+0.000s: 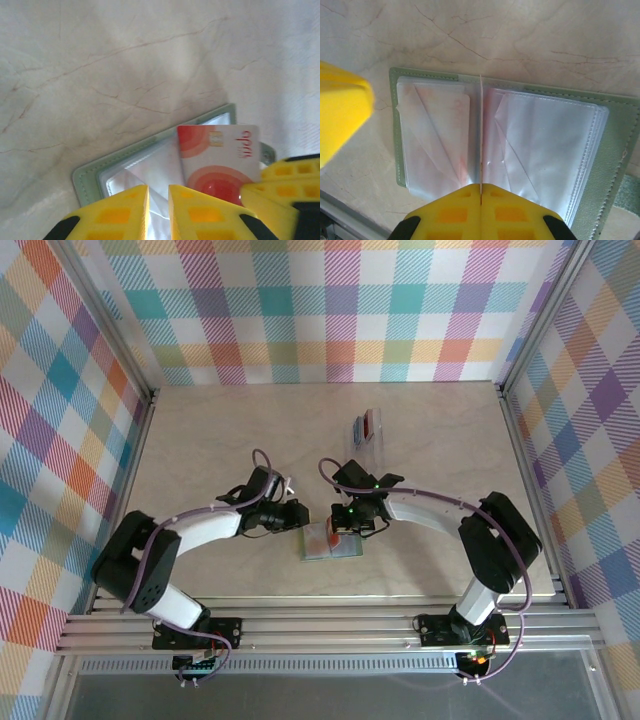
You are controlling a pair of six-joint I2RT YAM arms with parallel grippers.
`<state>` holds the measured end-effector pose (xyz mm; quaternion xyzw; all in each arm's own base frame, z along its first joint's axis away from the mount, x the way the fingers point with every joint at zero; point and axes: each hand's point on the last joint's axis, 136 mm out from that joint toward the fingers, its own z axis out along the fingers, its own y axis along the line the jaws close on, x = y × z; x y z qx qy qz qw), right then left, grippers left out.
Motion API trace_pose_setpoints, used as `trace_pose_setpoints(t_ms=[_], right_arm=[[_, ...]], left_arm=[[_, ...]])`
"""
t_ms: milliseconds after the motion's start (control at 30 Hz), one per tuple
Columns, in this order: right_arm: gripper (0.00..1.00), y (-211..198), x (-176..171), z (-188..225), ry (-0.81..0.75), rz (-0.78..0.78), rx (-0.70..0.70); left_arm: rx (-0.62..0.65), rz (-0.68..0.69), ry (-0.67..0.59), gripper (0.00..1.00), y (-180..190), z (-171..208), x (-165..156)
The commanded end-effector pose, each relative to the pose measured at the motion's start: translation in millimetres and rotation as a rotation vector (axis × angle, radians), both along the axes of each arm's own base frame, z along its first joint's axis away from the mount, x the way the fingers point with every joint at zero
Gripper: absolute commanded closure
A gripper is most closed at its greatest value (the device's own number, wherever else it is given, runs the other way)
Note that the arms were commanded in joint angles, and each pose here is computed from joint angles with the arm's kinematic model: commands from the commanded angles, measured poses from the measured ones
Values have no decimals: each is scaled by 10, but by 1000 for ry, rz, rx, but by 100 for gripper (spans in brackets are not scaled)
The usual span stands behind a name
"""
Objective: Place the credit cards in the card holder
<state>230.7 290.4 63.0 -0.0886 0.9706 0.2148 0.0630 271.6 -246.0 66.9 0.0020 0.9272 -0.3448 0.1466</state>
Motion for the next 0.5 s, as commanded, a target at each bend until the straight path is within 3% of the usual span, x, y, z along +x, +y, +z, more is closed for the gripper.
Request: trace_pose_setpoints(t_ms=[0, 167, 467], right_arm=[[100, -2, 7, 150, -71, 27, 27], [100, 64, -31, 194, -90, 79, 94], [100, 109, -180, 140, -11, 99, 285]], left_arm=[[74, 17, -27, 78, 146, 67, -80], [123, 6, -21, 77, 260, -6, -185], [50, -50, 9, 93, 137, -125, -304]])
